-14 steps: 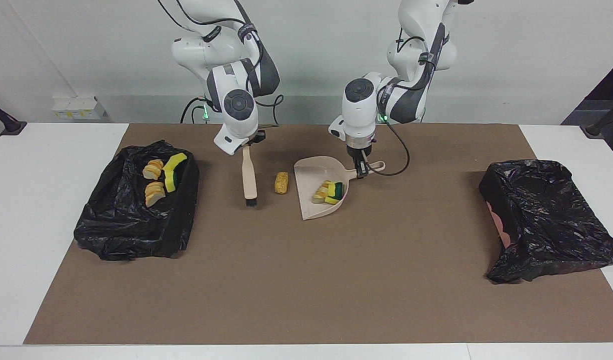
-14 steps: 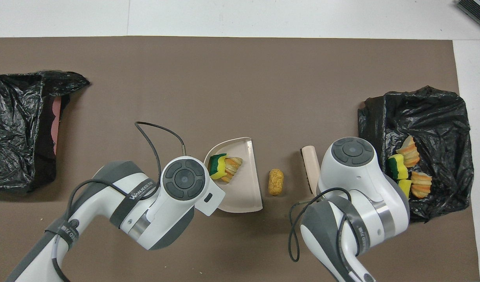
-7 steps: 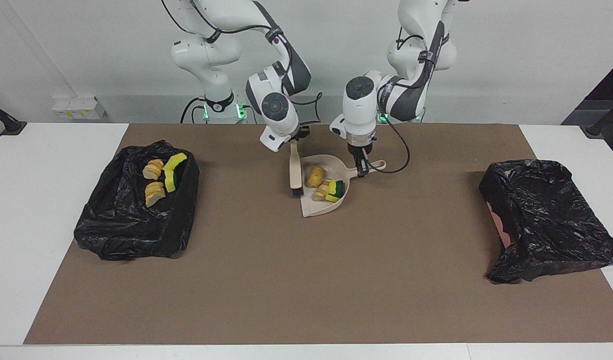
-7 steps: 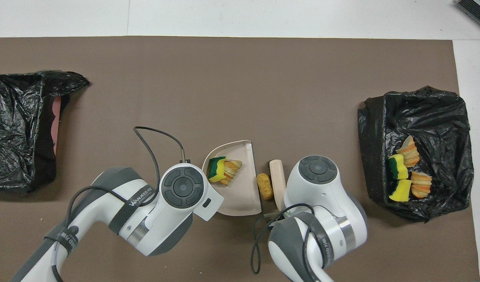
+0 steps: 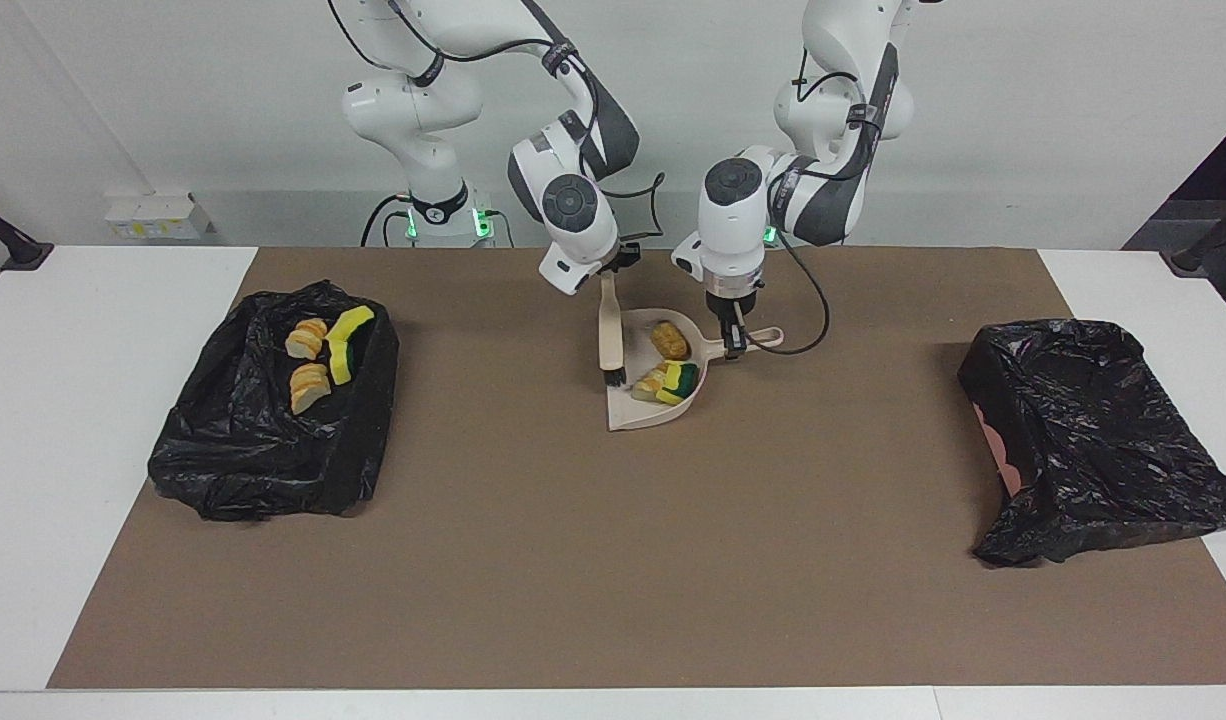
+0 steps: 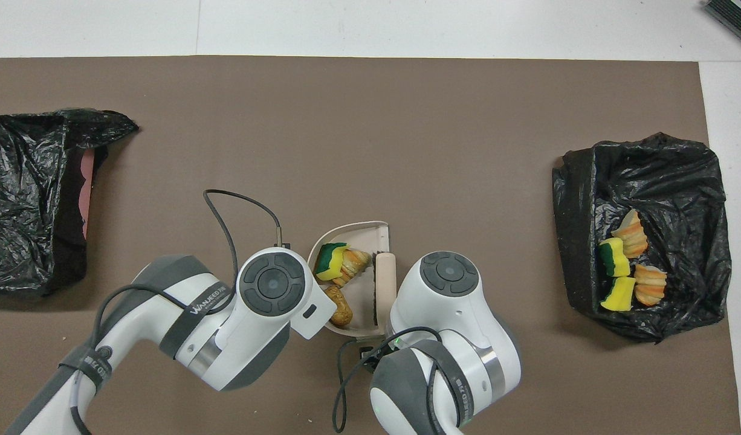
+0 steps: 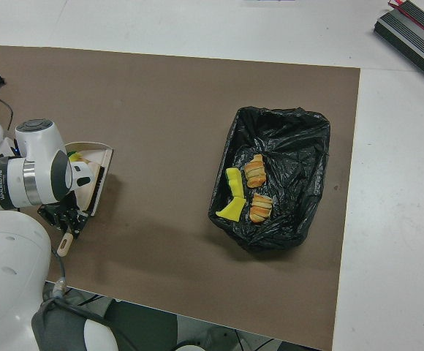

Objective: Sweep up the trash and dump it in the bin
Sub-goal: 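Carry the dustpan to the other black bag and tip it with the left gripper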

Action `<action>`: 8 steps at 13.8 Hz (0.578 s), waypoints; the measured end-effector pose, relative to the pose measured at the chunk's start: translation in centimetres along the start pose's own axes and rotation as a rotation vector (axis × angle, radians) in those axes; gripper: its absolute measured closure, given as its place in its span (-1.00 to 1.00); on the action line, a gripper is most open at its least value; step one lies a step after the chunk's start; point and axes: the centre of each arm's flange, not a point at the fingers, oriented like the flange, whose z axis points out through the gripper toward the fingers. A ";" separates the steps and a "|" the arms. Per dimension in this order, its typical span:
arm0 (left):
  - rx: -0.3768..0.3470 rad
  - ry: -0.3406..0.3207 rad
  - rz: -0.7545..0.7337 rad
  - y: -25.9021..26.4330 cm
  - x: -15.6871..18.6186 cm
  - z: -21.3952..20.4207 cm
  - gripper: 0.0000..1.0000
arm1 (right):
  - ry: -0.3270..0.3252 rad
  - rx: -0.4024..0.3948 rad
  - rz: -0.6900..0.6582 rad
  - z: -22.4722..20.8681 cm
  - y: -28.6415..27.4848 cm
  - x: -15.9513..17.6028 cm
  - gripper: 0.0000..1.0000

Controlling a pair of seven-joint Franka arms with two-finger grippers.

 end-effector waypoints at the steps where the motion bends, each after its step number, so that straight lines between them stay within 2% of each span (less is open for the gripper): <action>1: -0.001 -0.001 0.007 -0.6 -1.0 0.1 0.35 | -0.010 -0.015 0.004 -0.2 -0.5 -0.6 0.45; 4: 0.009 -0.003 0.021 -2.6 -5.1 -0.4 0.35 | 0.024 -0.060 0.038 1.8 -5.5 -4.0 0.45; 6: 0.026 -0.002 0.001 -4.3 -9.7 -1.3 0.35 | 0.043 -0.099 0.012 5.1 -8.3 -6.5 0.45; 8: 0.042 0.016 -0.025 -5.6 -15.1 -2.5 0.35 | 0.056 -0.117 -0.001 7.5 -8.7 -7.3 0.45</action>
